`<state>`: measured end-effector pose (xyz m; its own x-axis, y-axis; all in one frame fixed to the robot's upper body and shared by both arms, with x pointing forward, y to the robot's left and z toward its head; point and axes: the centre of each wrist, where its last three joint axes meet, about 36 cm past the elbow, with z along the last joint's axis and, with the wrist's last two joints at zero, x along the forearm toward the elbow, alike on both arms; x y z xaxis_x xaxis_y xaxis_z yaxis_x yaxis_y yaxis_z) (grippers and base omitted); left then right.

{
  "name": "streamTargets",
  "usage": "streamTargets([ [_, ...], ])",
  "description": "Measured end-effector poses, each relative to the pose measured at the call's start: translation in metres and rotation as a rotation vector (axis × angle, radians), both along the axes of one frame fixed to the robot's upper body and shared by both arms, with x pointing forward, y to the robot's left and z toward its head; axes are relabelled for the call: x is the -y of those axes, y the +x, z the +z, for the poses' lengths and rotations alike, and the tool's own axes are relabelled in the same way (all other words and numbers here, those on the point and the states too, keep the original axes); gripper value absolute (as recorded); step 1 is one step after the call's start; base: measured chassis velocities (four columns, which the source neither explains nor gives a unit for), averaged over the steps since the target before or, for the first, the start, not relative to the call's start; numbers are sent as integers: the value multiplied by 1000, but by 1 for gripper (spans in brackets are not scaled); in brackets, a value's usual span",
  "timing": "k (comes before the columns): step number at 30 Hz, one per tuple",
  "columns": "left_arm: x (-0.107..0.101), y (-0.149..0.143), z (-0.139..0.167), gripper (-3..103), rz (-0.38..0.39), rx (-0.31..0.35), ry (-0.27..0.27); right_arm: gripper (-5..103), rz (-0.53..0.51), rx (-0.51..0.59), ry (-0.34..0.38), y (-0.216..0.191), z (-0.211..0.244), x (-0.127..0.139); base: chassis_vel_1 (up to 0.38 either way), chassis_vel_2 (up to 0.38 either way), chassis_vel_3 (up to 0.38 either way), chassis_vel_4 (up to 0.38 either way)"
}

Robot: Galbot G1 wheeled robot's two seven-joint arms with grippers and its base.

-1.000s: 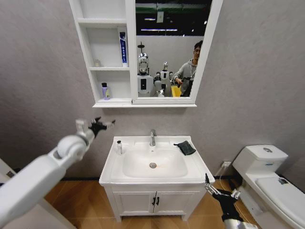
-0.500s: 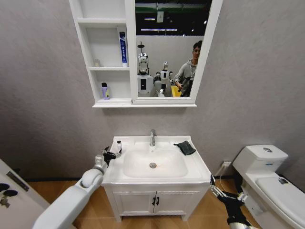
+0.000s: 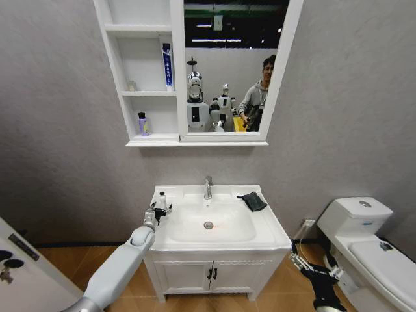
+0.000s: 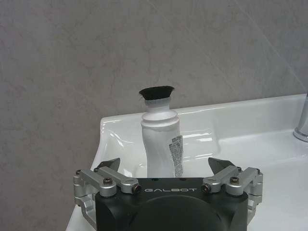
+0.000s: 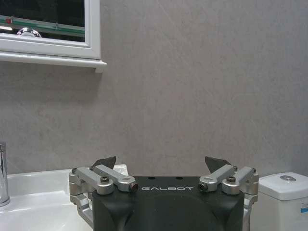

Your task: Move facial cleanser and shampoo from washbasin to cabinet, then wipe washbasin with towel.

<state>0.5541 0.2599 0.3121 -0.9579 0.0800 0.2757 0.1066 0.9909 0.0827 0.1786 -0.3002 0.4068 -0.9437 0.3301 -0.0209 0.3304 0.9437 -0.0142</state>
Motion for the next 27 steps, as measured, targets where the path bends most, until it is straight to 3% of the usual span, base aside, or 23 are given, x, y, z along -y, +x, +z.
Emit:
streamTargets([
  [6,2,9,-1,94,3,11,-1,100,-7,5,2,2,1,4,0,0,0,0],
  [12,-2,6,4,66,4,16,1,100,-13,7,15,5,1,6,0,0,0,0],
  [15,-5,4,6,60,3,18,1,100,-13,6,19,6,0,6,0,0,0,0],
  [16,-7,3,8,50,1,20,1,100,-12,6,19,7,0,6,0,0,0,0],
  [18,-7,2,10,50,1,21,-2,100,-12,6,19,7,0,6,0,0,0,0],
  [22,-9,-2,14,36,12,17,-17,100,-10,11,18,8,1,5,0,0,0,0],
  [24,-9,-5,18,33,8,24,-21,100,-9,13,17,8,2,5,0,0,0,0],
  [27,-5,-16,58,33,-2,73,-48,100,-8,17,15,8,4,5,0,0,0,0],
])
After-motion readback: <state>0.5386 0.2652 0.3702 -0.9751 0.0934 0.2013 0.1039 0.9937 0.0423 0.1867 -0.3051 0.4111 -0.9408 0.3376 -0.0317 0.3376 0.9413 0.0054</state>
